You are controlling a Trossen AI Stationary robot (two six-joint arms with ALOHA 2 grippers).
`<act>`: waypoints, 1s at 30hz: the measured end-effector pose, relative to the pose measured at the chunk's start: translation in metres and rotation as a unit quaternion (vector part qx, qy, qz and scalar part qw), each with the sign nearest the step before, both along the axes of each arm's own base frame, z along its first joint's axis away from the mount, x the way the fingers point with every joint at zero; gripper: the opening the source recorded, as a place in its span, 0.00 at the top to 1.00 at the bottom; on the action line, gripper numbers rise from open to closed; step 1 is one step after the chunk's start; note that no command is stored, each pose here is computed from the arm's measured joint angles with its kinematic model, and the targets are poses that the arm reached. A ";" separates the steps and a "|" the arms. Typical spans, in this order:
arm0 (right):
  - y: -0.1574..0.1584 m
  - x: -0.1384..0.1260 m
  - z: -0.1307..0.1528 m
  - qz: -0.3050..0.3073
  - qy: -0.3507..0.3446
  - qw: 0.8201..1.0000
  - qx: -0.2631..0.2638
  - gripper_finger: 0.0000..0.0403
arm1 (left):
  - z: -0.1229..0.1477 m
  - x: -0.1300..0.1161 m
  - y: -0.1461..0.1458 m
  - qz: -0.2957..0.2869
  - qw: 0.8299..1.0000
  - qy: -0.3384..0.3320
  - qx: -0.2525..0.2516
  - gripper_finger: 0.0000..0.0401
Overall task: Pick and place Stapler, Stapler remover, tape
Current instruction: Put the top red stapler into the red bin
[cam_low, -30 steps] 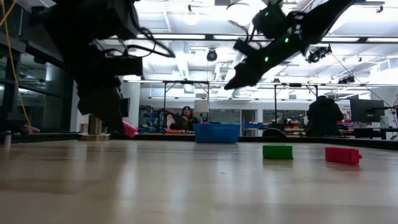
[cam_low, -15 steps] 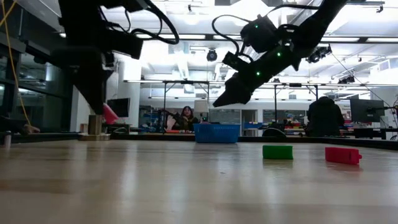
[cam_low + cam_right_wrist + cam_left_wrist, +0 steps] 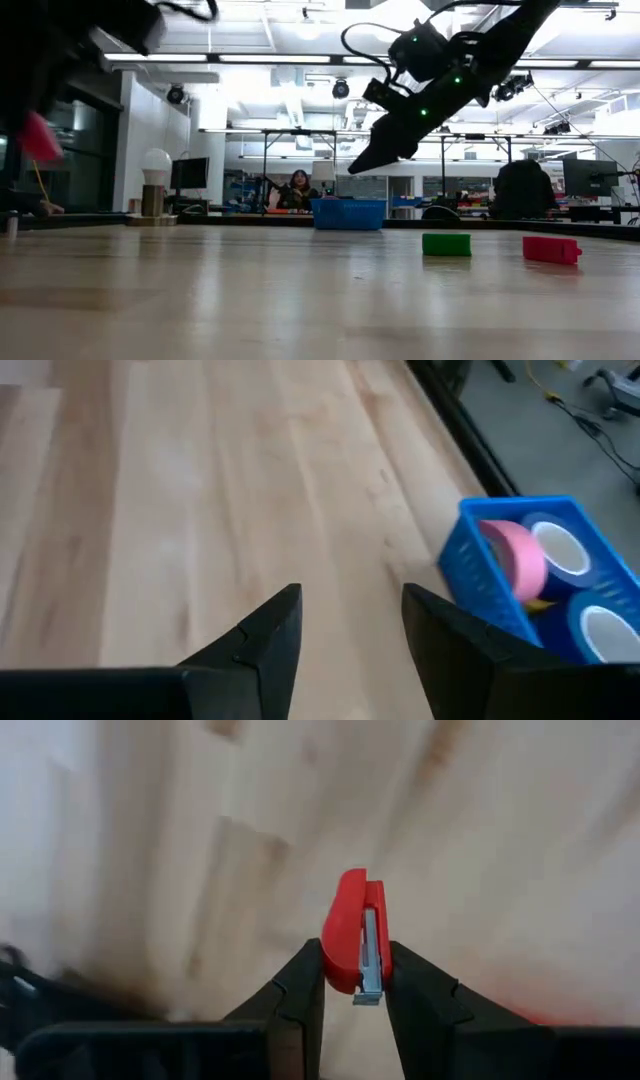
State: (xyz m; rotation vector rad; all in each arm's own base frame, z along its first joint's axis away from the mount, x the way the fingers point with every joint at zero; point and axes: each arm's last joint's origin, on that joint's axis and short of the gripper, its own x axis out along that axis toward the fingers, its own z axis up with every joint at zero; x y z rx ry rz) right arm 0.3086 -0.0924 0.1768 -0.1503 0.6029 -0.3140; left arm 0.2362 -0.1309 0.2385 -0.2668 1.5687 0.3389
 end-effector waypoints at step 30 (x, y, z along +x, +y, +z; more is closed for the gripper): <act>0.062 -0.003 -0.019 0.084 -0.032 0.996 0.019 0.59 | -0.017 -0.051 -0.136 0.228 0.954 0.150 -0.122 0.80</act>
